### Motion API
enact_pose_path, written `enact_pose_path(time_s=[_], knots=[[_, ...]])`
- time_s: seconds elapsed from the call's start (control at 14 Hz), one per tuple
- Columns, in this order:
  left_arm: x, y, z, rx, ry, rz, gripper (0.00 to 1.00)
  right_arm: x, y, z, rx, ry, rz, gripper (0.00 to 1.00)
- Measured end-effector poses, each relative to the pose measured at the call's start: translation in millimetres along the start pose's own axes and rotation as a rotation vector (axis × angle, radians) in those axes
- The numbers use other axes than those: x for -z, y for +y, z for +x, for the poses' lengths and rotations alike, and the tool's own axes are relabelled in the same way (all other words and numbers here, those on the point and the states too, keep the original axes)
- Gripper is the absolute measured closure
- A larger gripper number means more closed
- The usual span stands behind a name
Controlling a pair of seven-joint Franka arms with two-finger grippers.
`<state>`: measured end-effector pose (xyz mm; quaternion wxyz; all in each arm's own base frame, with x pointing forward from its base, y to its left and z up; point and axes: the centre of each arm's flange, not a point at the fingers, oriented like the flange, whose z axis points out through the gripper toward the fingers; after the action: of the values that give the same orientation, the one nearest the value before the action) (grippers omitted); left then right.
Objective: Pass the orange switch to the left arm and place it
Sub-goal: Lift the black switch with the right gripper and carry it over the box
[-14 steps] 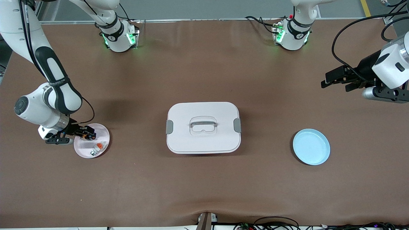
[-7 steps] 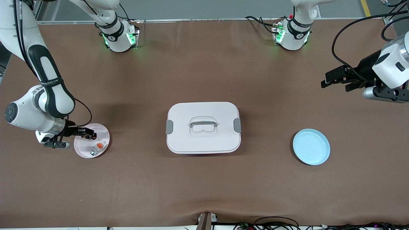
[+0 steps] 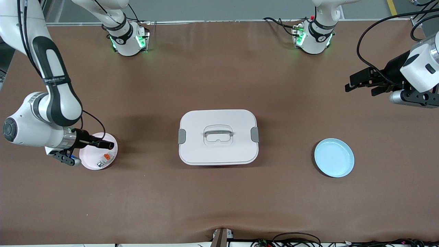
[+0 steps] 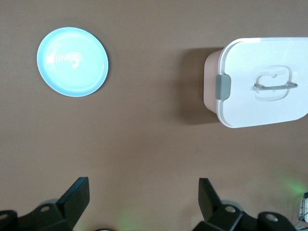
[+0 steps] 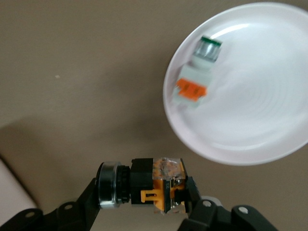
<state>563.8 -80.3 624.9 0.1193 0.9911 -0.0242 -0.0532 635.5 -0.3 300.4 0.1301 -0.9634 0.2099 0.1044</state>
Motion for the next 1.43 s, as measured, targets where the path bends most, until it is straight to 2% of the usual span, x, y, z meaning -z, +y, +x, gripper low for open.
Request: enact_pose_path(time_s=[0.21,0.57,0.79,1.14,1.43], knots=[[-1,0,-4,0.0,-0.03,0.003,0.0,40,-65,-32,-0.168,-0.044,-0.022,0.27],[-2,2,-11,-0.003,-0.067,0.003,0.0,90,-139,-69,-0.365,-0.046,-0.024,0.27],[-1,4,-16,-0.005,-0.093,-0.045,0.0,104,-179,-92,-0.524,-0.053,0.023,0.27],[1,10,-20,-0.012,-0.118,-0.117,0.0,123,-236,-130,-0.765,-0.042,0.064,0.27],[0,19,-23,-0.042,-0.132,-0.153,0.0,145,-280,-165,-0.889,-0.05,0.129,0.27]])
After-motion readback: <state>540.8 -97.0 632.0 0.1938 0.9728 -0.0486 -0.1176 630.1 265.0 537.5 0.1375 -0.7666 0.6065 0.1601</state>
